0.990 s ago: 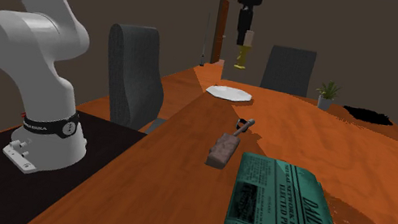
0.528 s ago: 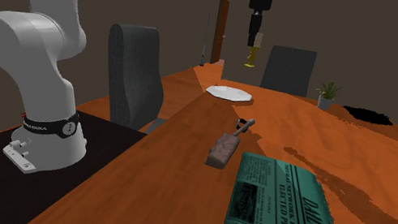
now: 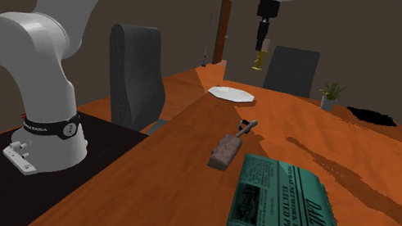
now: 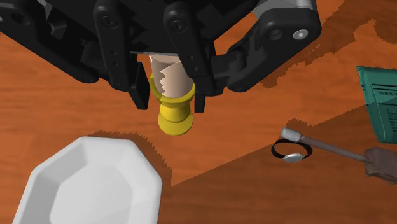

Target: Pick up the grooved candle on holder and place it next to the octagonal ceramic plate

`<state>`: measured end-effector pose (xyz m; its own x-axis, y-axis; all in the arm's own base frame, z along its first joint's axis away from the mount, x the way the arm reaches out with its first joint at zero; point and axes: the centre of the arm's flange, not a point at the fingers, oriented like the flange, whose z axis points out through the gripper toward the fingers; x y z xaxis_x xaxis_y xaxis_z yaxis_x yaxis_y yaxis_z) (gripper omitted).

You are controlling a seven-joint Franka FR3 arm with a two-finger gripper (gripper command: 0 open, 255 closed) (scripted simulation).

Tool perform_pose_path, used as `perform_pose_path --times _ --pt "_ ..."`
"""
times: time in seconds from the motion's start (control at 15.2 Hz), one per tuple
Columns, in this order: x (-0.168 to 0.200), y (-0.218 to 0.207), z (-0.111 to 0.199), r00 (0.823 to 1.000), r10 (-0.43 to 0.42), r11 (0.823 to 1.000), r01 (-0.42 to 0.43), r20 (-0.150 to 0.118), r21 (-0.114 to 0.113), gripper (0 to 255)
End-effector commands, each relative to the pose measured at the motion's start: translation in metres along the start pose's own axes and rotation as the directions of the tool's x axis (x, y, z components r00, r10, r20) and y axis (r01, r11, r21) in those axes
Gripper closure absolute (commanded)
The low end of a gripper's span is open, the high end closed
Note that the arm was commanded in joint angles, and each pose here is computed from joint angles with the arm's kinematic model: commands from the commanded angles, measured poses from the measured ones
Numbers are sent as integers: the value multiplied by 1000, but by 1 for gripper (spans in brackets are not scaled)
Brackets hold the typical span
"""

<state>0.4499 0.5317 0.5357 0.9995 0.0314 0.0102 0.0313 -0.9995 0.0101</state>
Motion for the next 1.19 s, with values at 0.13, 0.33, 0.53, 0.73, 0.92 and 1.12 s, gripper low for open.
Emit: perform_pose_path --times 0.13,0.33,0.53,0.73,0.92,1.12 --pt "0 -2 20 1000 1 1000 -1 -1 0 255" --pt "0 -2 36 1000 1 1000 -1 -1 0 255" --pt "0 -2 52 1000 1 1000 -1 -1 0 255" --pt "0 -2 68 1000 1 1000 -1 -1 0 255" --pt "0 -2 83 1000 1 1000 -1 -1 0 255" --pt "-1 -3 99 1000 1 1000 -1 -1 0 255"
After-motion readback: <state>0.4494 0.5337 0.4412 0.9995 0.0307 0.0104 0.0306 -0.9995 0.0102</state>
